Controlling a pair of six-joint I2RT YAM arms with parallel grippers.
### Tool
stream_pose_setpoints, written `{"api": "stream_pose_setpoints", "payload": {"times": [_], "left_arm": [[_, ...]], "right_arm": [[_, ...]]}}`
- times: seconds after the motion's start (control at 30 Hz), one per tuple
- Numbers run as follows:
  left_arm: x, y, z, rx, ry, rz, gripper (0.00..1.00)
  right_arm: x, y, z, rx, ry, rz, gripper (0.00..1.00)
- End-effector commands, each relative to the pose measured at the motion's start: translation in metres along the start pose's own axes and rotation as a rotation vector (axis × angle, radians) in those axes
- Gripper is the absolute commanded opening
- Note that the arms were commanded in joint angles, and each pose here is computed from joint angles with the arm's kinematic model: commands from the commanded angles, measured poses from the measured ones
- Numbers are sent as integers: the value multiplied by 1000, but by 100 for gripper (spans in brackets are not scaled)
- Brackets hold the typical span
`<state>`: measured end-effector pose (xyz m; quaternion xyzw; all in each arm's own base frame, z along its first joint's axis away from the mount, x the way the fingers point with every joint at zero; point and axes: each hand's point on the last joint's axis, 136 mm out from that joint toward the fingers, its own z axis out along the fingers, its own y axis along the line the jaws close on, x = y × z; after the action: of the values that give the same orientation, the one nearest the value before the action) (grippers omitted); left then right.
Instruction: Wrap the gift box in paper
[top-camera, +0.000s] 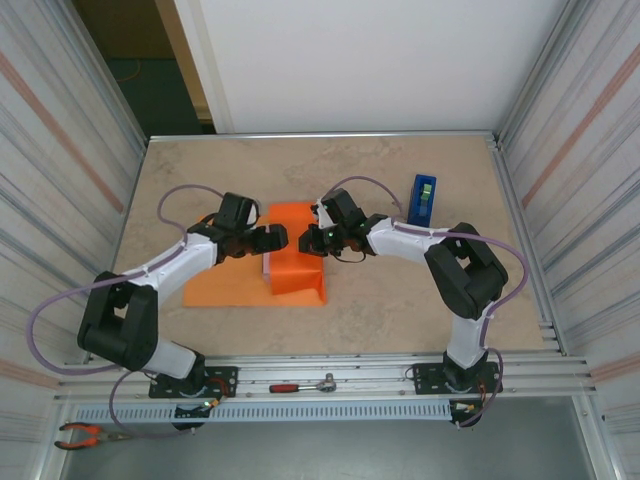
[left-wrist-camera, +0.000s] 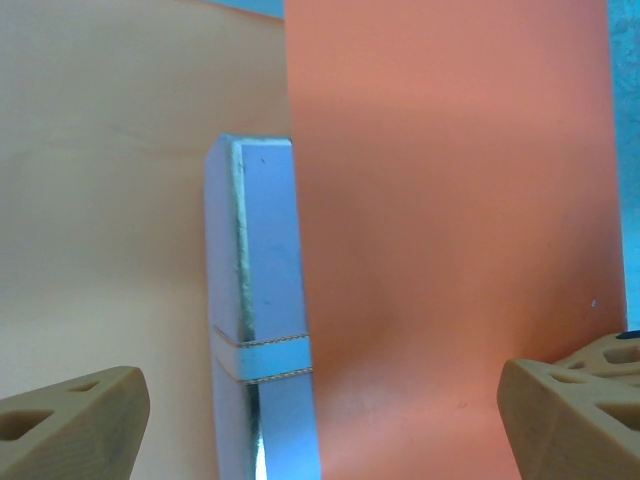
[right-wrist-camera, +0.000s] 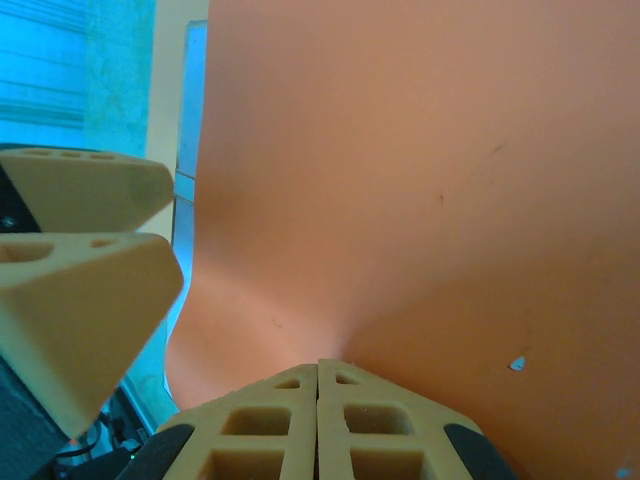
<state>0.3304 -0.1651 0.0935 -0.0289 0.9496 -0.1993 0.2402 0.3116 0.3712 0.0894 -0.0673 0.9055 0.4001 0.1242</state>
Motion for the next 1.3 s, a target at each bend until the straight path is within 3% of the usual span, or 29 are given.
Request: {"api": "stream_pose_setpoints", "payload": {"times": [0.0, 0.23, 0.3, 0.33, 0.43, 0.57, 0.63, 0.83, 0.87, 0.9, 0.93, 1.07, 1.2, 1.27], "left_arm": [[15, -5, 10, 36, 34, -28, 88], [38, -5, 23, 24, 67, -30, 60], [41, -7, 24, 16, 71, -28, 56], [42, -9, 25, 13, 69, -27, 55], [45, -18, 26, 5, 64, -24, 54], [50, -34, 32, -18, 61, -25, 53], [54, -41, 37, -38, 59, -30, 52], [58, -55, 48, -113, 29, -91, 50], [59, -57, 49, -119, 23, -106, 50], [60, -59, 50, -123, 16, -121, 49], [61, -61, 52, -127, 14, -135, 49], [64, -68, 55, -141, -13, -180, 46], [60, -75, 58, -150, -25, -163, 43], [57, -75, 59, -160, -26, -133, 43]], "right_arm": [[16, -19, 4, 56, 35, 43, 6], [-1, -3, -26, 21, -27, 26, 8], [-13, 0, -51, 28, -84, 13, 20], [-16, 0, -62, 44, -108, 5, 29], [-25, -12, -103, 159, -198, -37, 44], [-27, -31, -147, 287, -270, -119, 47], [-26, -49, -163, 304, -297, -83, 53], [-23, -84, -206, 160, -339, 84, 51], [-20, -88, -212, 170, -345, 76, 65], [-17, -95, -217, 208, -355, 75, 86], [-15, -99, -221, 240, -369, 68, 99], [-7, -106, -228, 284, -367, 61, 98], [-2, -102, -215, 211, -321, 88, 99], [1, -104, -207, 194, -288, 103, 90]]}}
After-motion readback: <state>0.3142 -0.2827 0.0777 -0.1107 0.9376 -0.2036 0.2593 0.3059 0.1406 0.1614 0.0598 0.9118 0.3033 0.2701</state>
